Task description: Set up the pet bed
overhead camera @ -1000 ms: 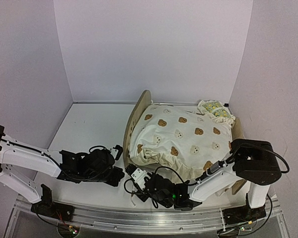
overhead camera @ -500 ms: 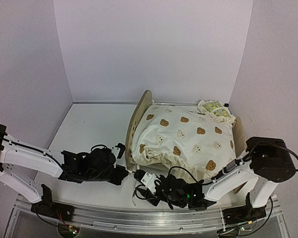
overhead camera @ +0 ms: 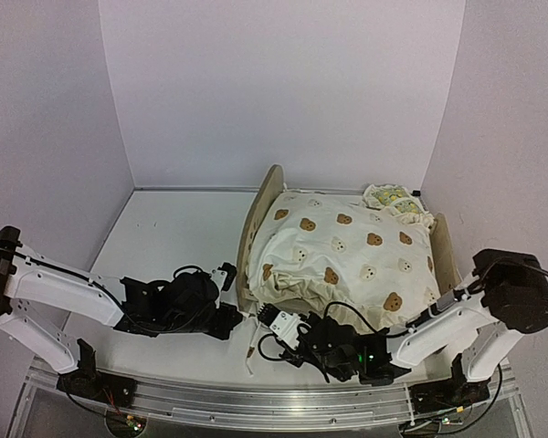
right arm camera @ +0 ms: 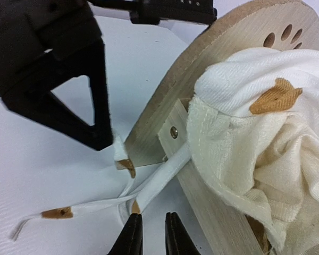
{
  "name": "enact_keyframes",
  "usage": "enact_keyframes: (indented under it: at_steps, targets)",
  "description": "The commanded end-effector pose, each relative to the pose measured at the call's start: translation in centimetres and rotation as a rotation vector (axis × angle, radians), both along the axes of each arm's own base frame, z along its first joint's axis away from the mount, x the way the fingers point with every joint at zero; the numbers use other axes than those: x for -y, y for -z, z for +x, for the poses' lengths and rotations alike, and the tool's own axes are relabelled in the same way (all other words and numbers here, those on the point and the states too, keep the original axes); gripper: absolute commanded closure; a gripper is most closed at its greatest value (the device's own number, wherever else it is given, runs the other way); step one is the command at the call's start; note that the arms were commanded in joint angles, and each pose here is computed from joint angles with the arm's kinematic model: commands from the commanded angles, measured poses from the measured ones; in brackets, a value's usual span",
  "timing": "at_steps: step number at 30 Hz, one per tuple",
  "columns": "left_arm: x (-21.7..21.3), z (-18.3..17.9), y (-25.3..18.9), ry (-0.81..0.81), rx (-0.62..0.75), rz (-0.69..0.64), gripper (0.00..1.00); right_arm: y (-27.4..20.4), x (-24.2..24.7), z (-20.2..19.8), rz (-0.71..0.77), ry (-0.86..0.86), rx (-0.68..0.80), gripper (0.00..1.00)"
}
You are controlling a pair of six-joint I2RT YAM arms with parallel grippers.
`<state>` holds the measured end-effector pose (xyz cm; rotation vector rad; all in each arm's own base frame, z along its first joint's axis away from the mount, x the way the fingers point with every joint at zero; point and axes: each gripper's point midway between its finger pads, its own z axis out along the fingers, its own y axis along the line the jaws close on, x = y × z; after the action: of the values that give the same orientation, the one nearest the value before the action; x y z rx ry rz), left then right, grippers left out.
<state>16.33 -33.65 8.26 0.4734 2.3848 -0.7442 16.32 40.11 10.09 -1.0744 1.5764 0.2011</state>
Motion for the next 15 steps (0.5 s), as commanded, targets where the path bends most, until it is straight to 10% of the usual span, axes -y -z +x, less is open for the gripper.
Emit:
enact_keyframes:
  at_steps: [1, 15]
  targets:
    - [2.0, -0.2, -1.5, 0.052, 0.009, -0.041, 1.0, -0.2, -0.8, 2.7, -0.099, 0.143, 0.183, 0.86]
    - [1.3, -0.2, -1.8, 0.04, 0.018, -0.034, 1.0, -0.1, -0.3, 3.9, -0.058, 0.215, 0.227, 0.84]
